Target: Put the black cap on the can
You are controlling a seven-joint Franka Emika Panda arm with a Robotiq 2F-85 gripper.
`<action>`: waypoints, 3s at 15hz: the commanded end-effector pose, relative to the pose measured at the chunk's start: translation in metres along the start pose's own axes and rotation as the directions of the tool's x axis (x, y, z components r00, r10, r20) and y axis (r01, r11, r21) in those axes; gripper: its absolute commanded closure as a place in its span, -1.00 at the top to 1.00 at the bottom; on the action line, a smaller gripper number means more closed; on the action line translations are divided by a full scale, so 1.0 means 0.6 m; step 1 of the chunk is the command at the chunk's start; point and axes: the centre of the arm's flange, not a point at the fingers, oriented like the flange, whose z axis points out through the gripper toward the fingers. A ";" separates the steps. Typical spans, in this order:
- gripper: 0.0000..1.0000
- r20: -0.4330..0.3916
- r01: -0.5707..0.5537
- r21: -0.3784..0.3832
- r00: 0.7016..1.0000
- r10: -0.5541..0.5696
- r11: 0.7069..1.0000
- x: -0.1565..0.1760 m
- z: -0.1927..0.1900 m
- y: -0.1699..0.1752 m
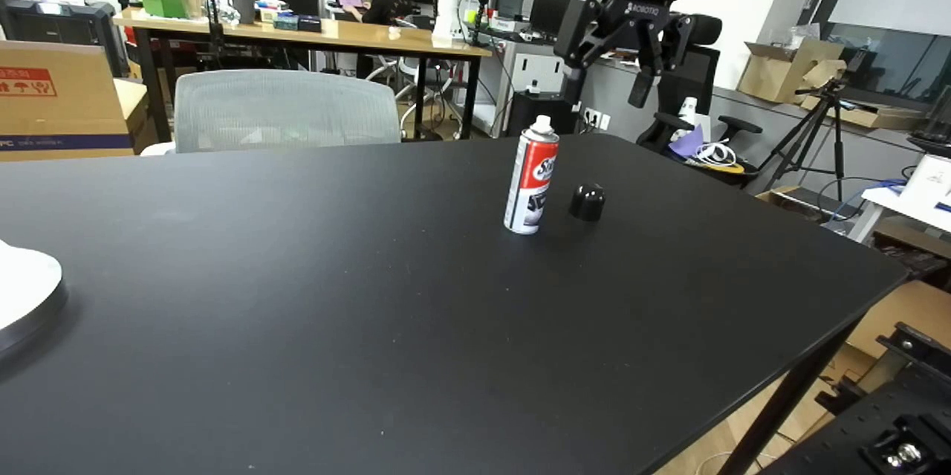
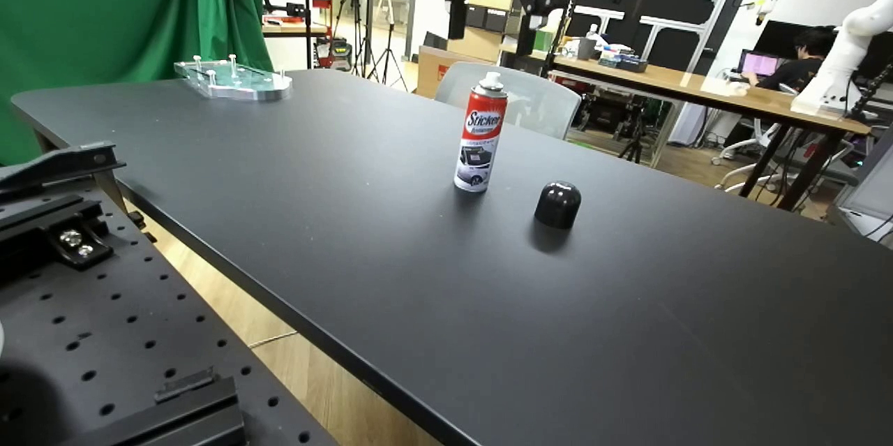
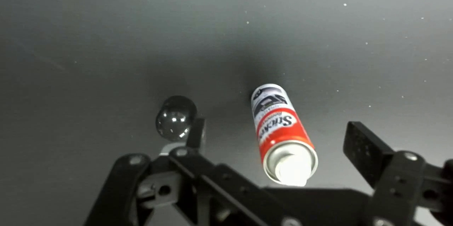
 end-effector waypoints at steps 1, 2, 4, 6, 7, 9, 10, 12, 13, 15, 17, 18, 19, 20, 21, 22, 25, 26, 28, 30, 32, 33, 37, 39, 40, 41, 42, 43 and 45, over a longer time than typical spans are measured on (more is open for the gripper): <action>1.00 0.049 -0.083 0.019 0.995 0.082 0.996 0.012 0.056 0.043; 1.00 0.050 -0.087 0.032 0.995 0.085 0.996 0.016 0.069 0.052; 1.00 0.028 -0.080 0.057 0.996 0.079 0.995 0.029 0.095 0.068; 1.00 0.010 -0.089 0.046 0.996 0.088 0.995 0.044 0.110 0.075; 1.00 0.019 -0.074 0.044 0.997 0.074 0.996 0.013 0.096 0.063; 1.00 0.022 -0.081 0.041 0.997 0.080 0.996 0.024 0.111 0.067; 1.00 0.023 -0.081 0.040 0.997 0.080 0.996 0.028 0.114 0.068; 1.00 0.020 -0.081 0.040 0.997 0.081 0.996 0.031 0.113 0.069; 1.00 0.019 -0.081 0.040 0.997 0.081 0.996 0.032 0.113 0.069; 1.00 0.019 -0.081 0.040 0.997 0.081 0.996 0.032 0.113 0.069; 1.00 0.019 -0.081 0.040 0.997 0.081 0.996 0.032 0.113 0.069; 1.00 0.006 -0.091 0.039 0.996 0.091 0.995 0.038 0.117 0.075; 1.00 0.004 -0.102 0.036 0.995 0.101 0.994 0.043 0.120 0.082; 1.00 -0.004 -0.112 0.033 0.994 0.112 0.993 0.048 0.123 0.091; 1.00 -0.012 -0.118 0.030 0.993 0.119 0.993 0.052 0.125 0.099; 1.00 -0.021 -0.129 0.026 0.991 0.129 0.991 0.059 0.128 0.110; 1.00 -0.034 -0.157 0.023 0.987 0.158 0.987 0.080 0.140 0.147; 1.00 -0.027 -0.168 0.025 0.985 0.169 0.985 0.090 0.146 0.161; 1.00 -0.016 -0.175 0.024 0.984 0.175 0.984 0.107 0.160 0.181; 1.00 -0.009 -0.167 0.016 0.986 0.167 0.986 0.123 0.176 0.188; 1.00 -0.001 -0.152 0.011 0.988 0.152 0.988 0.139 0.194 0.186; 1.00 0.004 -0.144 0.013 0.990 0.144 0.990 0.147 0.204 0.183; 1.00 0.021 -0.110 0.025 0.994 0.110 0.994 0.171 0.236 0.160; 1.00 0.034 -0.101 0.032 0.994 0.100 0.994 0.181 0.250 0.153; 1.00 0.039 -0.098 0.034 0.995 0.096 0.995 0.184 0.256 0.151; 1.00 0.044 -0.097 0.036 0.994 0.096 0.995 0.187 0.262 0.151; 1.00 0.050 -0.096 0.038 0.994 0.094 0.995 0.189 0.266 0.152; 1.00 0.058 -0.096 0.039 0.994 0.094 0.995 0.190 0.271 0.152; 1.00 0.071 -0.098 0.040 0.993 0.095 0.994 0.188 0.279 0.154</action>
